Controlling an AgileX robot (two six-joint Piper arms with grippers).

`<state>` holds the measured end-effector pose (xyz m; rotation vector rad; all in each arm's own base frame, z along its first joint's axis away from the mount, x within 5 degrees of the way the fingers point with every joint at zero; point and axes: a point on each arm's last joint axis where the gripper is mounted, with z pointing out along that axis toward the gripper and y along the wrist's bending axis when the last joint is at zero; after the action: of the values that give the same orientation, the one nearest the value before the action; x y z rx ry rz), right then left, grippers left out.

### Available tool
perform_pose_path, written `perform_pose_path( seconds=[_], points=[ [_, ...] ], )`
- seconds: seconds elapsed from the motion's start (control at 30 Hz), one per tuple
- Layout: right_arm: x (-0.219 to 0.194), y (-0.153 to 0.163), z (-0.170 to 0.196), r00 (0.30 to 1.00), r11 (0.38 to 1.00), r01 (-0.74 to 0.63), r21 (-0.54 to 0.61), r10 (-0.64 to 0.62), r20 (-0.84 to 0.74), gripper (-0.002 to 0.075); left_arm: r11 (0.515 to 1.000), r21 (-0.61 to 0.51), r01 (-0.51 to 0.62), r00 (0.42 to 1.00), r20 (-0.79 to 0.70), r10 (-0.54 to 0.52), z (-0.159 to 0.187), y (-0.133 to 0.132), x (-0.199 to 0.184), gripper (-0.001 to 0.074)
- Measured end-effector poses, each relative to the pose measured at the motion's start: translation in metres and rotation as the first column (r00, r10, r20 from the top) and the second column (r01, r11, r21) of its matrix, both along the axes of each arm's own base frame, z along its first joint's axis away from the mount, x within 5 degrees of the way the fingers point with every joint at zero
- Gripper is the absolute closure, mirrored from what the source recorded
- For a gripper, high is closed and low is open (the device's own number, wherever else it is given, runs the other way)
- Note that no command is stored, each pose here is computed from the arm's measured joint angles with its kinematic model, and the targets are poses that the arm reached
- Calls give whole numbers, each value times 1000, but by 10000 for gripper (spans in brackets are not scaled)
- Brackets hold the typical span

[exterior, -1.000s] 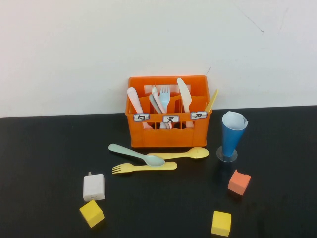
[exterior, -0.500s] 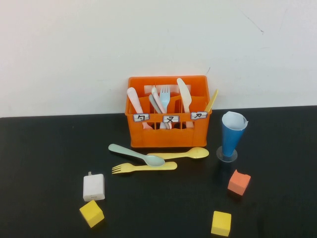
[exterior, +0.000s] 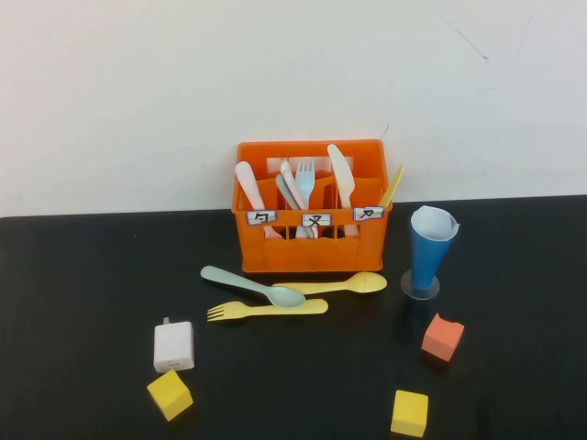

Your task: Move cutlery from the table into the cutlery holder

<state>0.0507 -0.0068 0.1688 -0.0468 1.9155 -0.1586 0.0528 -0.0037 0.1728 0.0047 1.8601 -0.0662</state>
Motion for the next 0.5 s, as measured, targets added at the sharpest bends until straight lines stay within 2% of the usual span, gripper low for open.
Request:
perform_pose_path(
  seconds=[0.5],
  points=[
    [0,0,0,1000,1000,-3,-7,3,-1,729,1000,0,0,1000,-1,0,0,0,0,736]
  ],
)
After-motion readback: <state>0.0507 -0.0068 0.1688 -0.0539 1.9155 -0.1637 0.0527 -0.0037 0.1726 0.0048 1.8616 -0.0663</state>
